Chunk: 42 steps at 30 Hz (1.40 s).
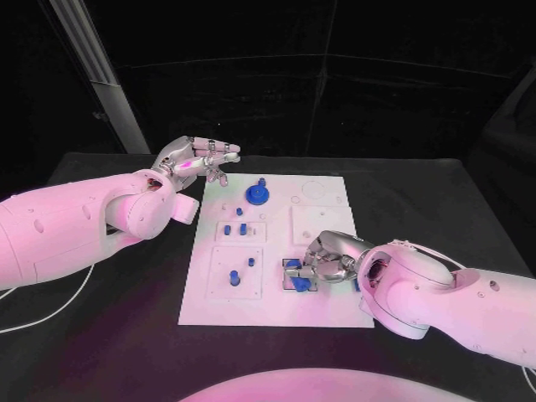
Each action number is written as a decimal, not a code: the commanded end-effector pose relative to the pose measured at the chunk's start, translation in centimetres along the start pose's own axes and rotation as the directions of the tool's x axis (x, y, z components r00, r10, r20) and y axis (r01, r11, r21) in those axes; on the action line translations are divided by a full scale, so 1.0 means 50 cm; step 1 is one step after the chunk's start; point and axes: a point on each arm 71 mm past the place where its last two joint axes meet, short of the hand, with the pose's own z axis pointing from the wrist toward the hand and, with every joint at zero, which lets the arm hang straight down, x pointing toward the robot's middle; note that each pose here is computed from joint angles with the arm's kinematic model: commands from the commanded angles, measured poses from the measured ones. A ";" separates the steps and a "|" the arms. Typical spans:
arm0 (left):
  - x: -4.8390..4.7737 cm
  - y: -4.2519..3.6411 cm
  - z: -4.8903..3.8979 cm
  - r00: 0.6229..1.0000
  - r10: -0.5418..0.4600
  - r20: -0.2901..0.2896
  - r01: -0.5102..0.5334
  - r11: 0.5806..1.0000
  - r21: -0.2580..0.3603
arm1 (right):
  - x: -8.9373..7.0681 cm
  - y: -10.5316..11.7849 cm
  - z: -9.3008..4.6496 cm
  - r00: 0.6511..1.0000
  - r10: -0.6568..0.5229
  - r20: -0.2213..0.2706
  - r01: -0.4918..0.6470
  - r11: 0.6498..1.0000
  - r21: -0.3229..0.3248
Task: Assemble the parts on the task board
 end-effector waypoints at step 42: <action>0.001 -0.002 0.002 1.000 -0.005 -0.008 0.005 1.000 0.003 | -0.012 -0.009 -0.005 0.996 -0.068 0.052 0.067 0.998 0.012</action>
